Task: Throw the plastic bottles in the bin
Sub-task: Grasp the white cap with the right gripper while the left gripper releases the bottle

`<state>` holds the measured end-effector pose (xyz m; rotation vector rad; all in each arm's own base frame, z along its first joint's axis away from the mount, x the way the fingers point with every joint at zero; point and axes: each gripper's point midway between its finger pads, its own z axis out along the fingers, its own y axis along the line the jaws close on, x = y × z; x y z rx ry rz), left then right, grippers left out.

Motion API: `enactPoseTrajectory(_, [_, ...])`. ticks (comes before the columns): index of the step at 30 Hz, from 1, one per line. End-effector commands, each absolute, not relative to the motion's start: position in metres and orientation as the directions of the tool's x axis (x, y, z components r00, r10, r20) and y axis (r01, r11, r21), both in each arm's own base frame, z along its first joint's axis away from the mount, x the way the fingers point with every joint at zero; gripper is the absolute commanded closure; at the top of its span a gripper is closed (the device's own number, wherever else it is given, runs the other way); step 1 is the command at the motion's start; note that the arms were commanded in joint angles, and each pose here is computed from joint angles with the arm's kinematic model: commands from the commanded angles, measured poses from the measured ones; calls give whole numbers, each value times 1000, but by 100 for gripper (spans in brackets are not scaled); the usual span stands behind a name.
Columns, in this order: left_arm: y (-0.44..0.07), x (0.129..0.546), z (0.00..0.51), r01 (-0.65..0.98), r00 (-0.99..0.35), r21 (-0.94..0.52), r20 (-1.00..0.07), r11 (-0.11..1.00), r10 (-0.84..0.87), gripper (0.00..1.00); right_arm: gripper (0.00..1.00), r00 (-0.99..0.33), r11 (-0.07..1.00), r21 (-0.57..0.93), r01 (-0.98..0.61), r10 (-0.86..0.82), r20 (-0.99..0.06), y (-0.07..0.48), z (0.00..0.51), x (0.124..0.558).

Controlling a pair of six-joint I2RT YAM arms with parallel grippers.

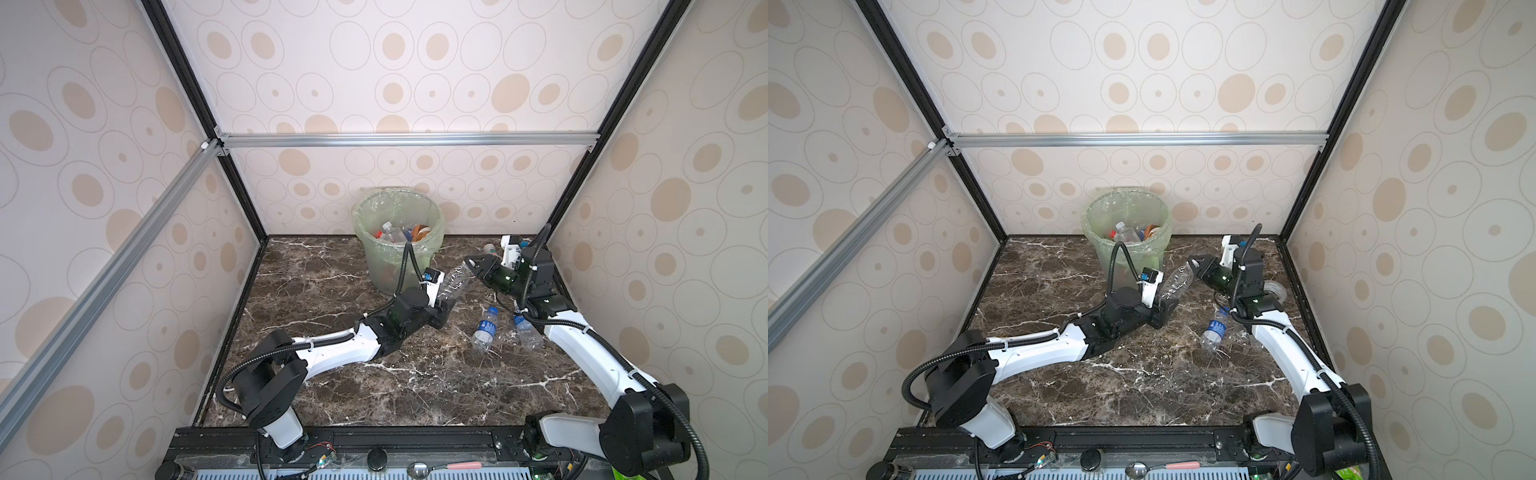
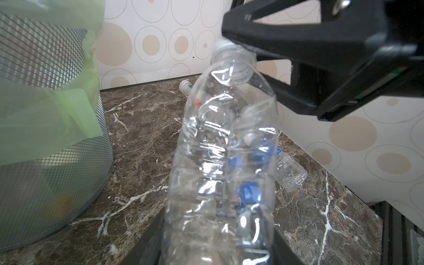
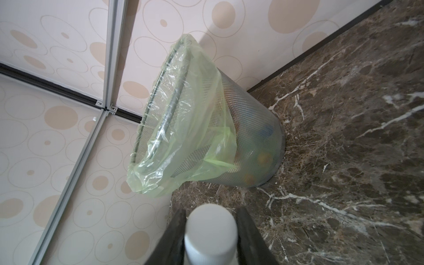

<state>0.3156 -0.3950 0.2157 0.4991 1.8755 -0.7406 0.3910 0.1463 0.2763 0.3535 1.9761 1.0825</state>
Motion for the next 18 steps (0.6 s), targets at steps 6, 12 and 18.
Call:
enactPoseTrajectory(6, [-395,314,235,636,-368,-273,-929,722,-27,40,79,-609,591,795,-134,584,-537,148,276,394])
enactPoseTrajectory(12, [-392,314,238,629,-366,-266,-930,731,-24,20,81,-589,624,770,-137,574,-570,144,283,396])
enactPoseTrajectory(18, [-382,314,250,612,-343,-241,-939,753,-22,1,82,-538,681,722,-124,565,-626,133,294,408])
